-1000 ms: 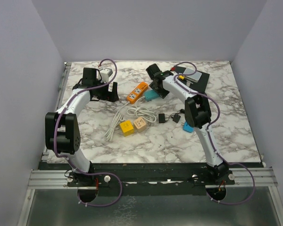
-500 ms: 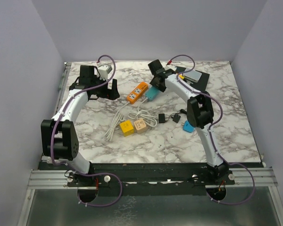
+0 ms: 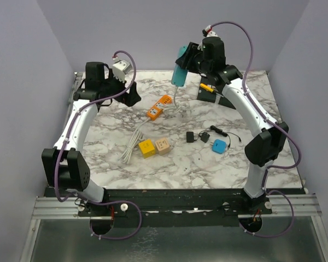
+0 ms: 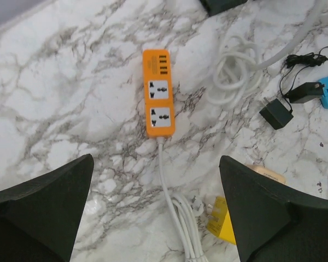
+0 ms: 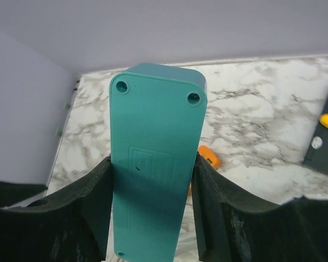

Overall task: Insert the plug
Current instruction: Pick up the socket from the center of the board.

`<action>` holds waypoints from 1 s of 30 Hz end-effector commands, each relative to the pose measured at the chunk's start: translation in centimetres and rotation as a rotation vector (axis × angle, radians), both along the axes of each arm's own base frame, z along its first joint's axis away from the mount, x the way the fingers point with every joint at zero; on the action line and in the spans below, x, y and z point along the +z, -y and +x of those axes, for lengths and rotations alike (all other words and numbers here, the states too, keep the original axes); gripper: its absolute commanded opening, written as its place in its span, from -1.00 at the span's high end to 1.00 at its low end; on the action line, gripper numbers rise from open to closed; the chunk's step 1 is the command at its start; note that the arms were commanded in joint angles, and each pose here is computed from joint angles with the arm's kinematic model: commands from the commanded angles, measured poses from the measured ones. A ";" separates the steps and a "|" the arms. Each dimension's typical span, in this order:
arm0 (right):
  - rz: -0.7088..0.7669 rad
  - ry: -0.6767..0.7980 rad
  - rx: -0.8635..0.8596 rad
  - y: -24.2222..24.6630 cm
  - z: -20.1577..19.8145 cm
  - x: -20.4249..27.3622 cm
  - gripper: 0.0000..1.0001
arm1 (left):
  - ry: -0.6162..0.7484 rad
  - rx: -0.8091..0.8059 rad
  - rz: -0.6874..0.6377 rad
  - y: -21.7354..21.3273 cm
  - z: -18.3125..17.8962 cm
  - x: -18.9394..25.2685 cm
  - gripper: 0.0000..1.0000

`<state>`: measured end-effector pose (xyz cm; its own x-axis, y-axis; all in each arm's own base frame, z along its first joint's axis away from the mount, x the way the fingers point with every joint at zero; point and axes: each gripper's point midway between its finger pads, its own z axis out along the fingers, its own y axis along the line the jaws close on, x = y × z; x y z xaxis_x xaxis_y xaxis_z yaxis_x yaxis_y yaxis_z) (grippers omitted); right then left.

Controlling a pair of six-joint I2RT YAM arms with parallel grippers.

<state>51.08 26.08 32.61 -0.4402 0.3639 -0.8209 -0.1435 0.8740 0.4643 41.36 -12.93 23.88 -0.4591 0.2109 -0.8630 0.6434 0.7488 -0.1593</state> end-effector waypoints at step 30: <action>0.263 -0.040 1.403 -8.7 -23.4 0.9 0.68 | 1.345 -0.910 0.599 6.9 -14.0 10.2 -0.98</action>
<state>29.97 34.30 31.58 -0.6189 -0.2319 -0.7504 -0.7739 0.0164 0.6331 27.78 -19.22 34.47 0.7858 0.4178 -0.4560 0.5090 -0.0181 0.8606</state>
